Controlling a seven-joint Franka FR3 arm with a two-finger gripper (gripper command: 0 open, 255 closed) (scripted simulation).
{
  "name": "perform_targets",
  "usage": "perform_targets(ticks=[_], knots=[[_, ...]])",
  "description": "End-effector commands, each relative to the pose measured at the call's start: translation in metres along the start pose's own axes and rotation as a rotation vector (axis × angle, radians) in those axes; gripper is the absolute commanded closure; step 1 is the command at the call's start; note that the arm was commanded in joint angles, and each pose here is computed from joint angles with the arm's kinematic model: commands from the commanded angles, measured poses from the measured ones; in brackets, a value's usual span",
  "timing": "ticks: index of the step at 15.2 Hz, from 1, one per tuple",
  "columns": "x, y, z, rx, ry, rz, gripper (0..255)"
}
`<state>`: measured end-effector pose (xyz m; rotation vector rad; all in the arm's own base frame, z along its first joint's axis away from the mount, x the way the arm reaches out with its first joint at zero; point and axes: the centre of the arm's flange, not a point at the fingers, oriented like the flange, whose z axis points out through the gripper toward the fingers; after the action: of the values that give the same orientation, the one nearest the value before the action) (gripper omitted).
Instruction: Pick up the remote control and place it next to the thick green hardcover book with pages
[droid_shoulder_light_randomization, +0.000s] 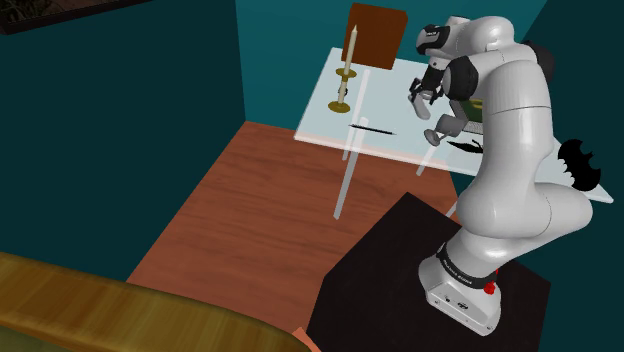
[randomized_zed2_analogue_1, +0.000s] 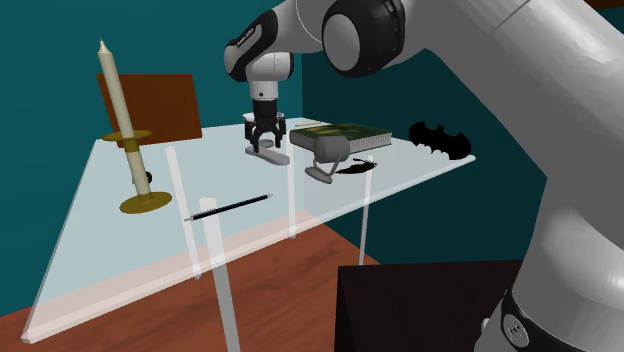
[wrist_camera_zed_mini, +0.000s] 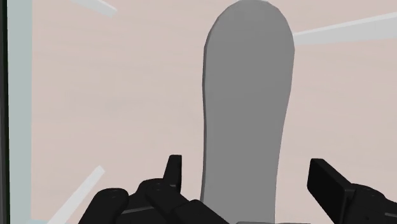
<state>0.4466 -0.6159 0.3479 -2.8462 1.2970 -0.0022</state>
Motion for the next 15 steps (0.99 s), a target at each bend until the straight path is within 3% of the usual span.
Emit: perform_targets(ticks=[1, 4, 8, 15], knots=[[0.000, 0.000, 0.000, 0.000, 0.000, 0.000, 0], [0.000, 0.000, 0.000, 0.000, 0.000, 0.000, 0], [0.000, 0.000, -0.050, 0.000, 0.000, 0.000, 0], [0.000, 0.000, -0.050, 0.000, 0.000, 0.000, 0]])
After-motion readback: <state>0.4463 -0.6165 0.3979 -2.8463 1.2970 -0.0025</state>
